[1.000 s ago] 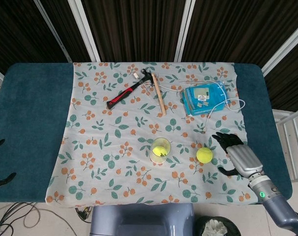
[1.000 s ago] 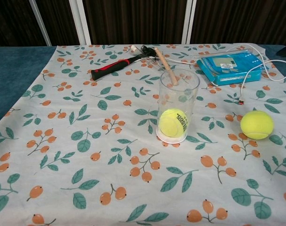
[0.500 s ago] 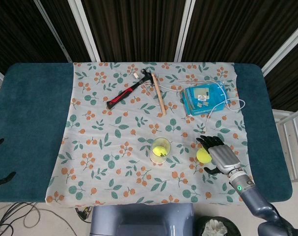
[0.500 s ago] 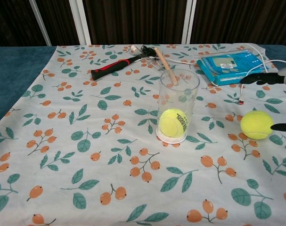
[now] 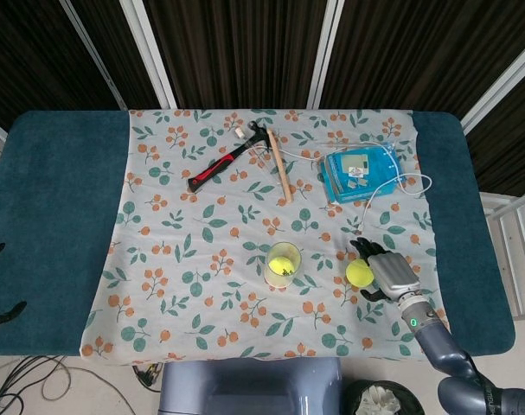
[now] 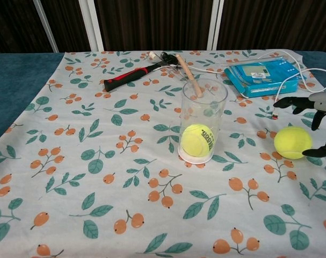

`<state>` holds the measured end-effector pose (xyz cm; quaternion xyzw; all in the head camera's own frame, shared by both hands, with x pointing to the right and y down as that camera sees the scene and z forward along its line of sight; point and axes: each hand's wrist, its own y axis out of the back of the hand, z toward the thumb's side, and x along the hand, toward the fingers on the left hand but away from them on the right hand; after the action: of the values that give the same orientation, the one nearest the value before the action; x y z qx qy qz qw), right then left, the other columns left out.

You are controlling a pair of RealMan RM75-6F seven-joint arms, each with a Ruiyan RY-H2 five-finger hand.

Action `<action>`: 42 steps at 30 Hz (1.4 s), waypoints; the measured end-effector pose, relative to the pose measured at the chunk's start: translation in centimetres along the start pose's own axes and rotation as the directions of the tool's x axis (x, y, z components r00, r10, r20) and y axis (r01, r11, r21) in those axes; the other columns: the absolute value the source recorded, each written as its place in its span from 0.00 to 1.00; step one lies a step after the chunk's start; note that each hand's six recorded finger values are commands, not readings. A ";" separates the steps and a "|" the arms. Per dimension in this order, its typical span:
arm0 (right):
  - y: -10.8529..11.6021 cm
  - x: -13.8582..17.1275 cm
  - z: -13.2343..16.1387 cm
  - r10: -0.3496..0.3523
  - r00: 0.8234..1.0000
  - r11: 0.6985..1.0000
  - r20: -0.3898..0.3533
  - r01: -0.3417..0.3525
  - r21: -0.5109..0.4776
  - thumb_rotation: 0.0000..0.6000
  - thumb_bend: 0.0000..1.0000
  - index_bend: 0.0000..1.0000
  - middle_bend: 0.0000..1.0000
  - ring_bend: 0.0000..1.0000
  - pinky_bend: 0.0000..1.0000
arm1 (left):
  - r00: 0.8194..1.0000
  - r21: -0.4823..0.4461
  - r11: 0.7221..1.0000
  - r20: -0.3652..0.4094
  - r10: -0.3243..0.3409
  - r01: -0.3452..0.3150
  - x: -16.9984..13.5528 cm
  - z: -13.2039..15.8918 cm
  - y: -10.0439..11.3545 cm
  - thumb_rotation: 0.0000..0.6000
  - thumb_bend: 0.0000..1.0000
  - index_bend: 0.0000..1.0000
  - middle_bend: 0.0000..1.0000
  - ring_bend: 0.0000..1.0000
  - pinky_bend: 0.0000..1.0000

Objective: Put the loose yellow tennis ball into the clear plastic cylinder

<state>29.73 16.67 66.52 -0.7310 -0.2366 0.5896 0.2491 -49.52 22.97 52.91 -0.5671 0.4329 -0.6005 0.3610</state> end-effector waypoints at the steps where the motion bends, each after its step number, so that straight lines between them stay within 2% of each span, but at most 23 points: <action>1: 0.0 -0.1 -0.1 -0.002 1.000 1.000 0.002 0.002 0.000 1.00 0.34 0.00 0.10 0.16 0.43 | 1.000 0.000 1.000 -0.001 -0.001 0.001 0.0 0.0 0.0 1.00 0.02 0.13 0.00 0.00 0.03; 6: -0.5 -0.7 -0.5 -0.005 1.000 1.000 0.020 0.006 -0.005 1.00 0.34 0.01 0.13 0.21 0.51 | 1.000 0.001 1.000 -0.003 0.000 0.000 0.0 0.0 0.0 1.00 0.02 0.13 0.00 0.00 0.03; 11: -0.8 -1.2 -0.7 -0.012 1.000 1.000 0.027 0.012 -0.009 1.00 0.34 0.08 0.20 0.28 0.58 | 1.000 0.005 1.000 -0.006 -0.002 0.002 0.1 -0.1 -0.1 1.00 0.02 0.13 0.00 0.00 0.03; 15: -1.0 -1.5 -0.6 -0.021 0.999 1.000 0.025 0.021 -0.004 1.00 0.34 0.13 0.21 0.30 0.63 | 1.000 0.009 1.000 -0.008 0.000 0.000 0.1 -0.1 -0.1 1.00 0.02 0.13 0.00 0.00 0.03; 18: -1.2 -1.8 -0.4 -0.025 0.999 1.000 0.022 0.025 0.003 1.00 0.34 0.19 0.24 0.32 0.66 | 1.000 0.011 1.000 -0.011 0.001 -0.001 0.1 -0.1 -0.1 1.00 0.02 0.13 0.00 0.00 0.03; 25: -1.7 -2.1 0.1 -0.026 1.000 0.999 0.015 0.026 0.020 1.00 0.34 0.40 0.33 0.40 0.73 | 1.000 0.010 1.000 -0.013 -0.001 0.002 0.1 -0.1 -0.1 1.00 0.02 0.14 0.00 0.00 0.04; 32: -2.1 -2.5 0.3 -0.019 1.000 0.999 0.024 0.018 0.033 1.00 0.34 0.52 0.43 0.49 0.78 | 1.000 0.008 1.000 -0.016 -0.002 0.002 0.1 -0.2 0.0 1.00 0.02 0.15 0.00 0.00 0.04; 39: -1.0 -2.5 0.6 -0.064 0.998 0.998 0.026 0.064 0.005 1.00 0.34 0.54 0.46 0.51 0.82 | 1.000 0.006 1.000 -0.019 -0.003 0.004 0.1 -0.3 0.0 1.00 0.02 0.16 0.00 0.00 0.04; 42: 0.2 -2.3 0.7 -0.092 0.995 0.995 0.026 0.092 -0.022 1.00 0.34 0.54 0.46 0.51 0.84 | 1.000 0.006 1.000 -0.020 -0.003 0.003 0.1 -0.3 0.0 1.00 0.02 0.16 0.00 0.00 0.04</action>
<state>28.61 15.12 67.96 -0.7146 -0.2801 0.5839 0.2644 -49.87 22.91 52.93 -0.5608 0.4340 -0.6079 0.3573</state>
